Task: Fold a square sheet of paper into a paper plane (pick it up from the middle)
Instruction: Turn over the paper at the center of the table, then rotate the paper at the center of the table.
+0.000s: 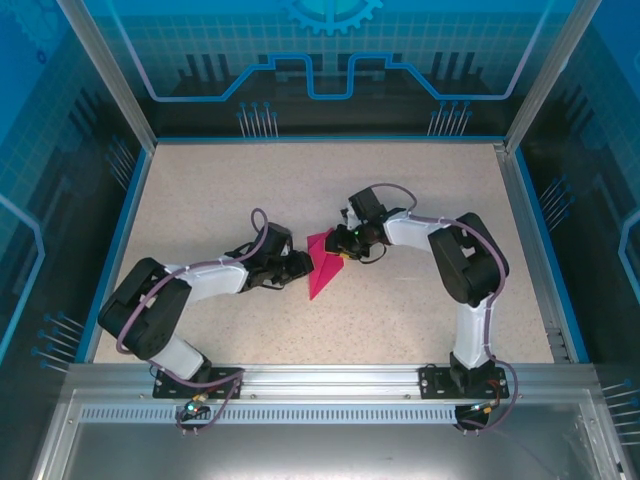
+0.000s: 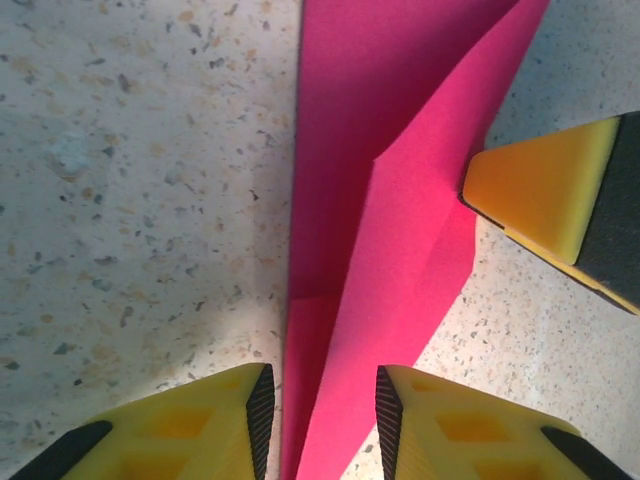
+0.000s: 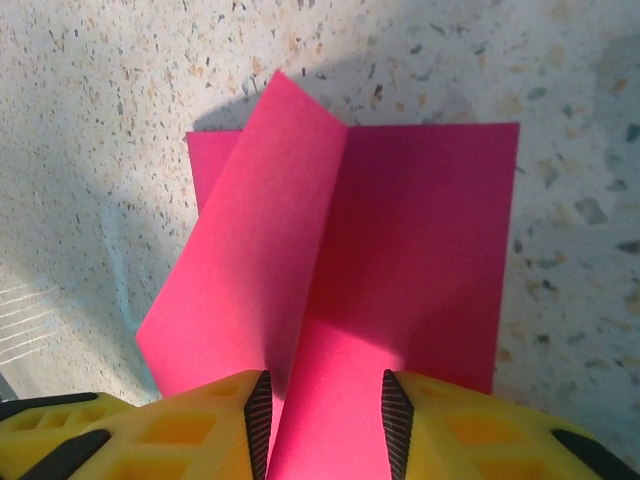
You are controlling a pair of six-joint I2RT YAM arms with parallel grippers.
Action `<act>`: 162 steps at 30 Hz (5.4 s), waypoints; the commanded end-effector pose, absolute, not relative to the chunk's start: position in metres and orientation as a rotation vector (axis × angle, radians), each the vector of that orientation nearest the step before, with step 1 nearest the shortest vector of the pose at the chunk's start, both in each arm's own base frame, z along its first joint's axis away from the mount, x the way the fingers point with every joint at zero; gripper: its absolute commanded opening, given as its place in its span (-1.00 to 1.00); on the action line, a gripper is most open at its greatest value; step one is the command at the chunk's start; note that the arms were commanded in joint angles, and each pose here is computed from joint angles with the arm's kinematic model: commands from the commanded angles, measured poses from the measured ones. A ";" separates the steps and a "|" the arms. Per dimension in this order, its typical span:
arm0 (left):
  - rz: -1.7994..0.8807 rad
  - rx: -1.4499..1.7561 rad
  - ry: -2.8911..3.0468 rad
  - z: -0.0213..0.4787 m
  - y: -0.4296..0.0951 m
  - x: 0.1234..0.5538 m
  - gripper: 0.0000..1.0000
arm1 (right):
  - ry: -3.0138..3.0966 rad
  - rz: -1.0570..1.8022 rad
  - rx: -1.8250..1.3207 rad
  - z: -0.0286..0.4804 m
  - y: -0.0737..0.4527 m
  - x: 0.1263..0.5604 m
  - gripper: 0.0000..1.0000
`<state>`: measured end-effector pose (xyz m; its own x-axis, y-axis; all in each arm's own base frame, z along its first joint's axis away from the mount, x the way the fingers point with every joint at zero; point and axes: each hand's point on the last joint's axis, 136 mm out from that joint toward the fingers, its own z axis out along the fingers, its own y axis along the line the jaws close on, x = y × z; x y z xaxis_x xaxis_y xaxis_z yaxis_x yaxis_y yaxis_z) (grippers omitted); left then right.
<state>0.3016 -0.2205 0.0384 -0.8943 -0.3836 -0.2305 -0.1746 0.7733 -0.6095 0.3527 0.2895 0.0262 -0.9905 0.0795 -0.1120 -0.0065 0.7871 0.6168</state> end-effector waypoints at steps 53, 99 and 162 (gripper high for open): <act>-1.718 -0.339 2.105 0.168 -0.240 0.316 0.30 | 2.259 1.827 -0.075 0.194 0.331 0.371 -0.86; -0.434 -0.206 2.506 0.143 -0.149 0.300 -0.84 | 2.500 0.938 0.062 0.152 0.212 0.356 0.38; -0.619 -0.862 2.511 0.083 -0.073 0.305 0.80 | 2.873 0.557 -0.465 0.024 0.398 0.323 -0.19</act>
